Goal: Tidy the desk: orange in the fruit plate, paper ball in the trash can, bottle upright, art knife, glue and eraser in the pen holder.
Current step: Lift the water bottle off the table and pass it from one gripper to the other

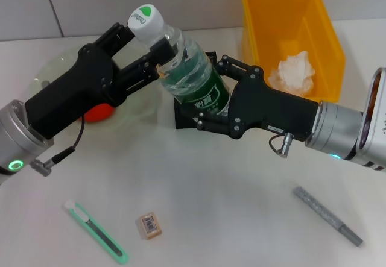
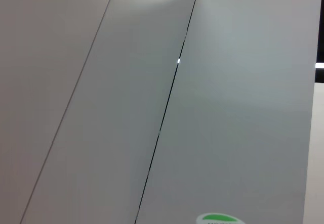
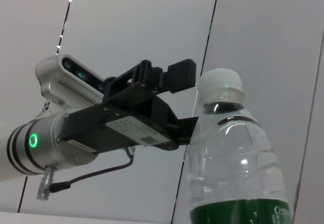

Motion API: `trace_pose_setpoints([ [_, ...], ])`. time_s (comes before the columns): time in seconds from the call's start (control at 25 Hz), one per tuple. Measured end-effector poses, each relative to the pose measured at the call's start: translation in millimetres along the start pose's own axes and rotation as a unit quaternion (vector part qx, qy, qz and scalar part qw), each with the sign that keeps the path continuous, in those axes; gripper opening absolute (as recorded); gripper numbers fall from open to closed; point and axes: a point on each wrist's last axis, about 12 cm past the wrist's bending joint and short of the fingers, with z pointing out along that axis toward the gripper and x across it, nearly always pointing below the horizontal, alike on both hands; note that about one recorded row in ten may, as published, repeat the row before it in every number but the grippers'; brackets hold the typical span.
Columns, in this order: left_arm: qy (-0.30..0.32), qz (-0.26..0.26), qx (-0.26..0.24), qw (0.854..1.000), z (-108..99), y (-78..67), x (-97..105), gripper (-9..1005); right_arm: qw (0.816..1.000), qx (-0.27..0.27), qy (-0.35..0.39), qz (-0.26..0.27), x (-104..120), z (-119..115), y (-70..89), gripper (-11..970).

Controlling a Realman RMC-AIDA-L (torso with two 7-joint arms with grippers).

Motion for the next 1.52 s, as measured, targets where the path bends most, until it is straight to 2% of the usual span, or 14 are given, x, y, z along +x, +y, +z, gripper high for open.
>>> trace_pose_setpoints([
  [0.72,-0.006,0.001,0.0,1.0,6.6,3.0,-2.7,840,1.0,0.0,0.001,0.0,0.1,0.7,0.0,763],
  [1.12,-0.007,0.002,0.001,1.0,7.9,3.7,-3.6,800,1.0,0.0,0.001,0.0,0.0,0.8,-0.2,763],
  [1.4,-0.009,0.002,-0.002,1.0,7.7,4.2,-3.7,587,1.0,-0.001,0.001,0.001,0.2,0.9,0.3,763],
  [1.52,-0.012,-0.001,-0.008,1.0,6.2,4.4,-3.1,546,1.0,-0.001,0.001,0.001,0.3,0.9,0.6,763],
])
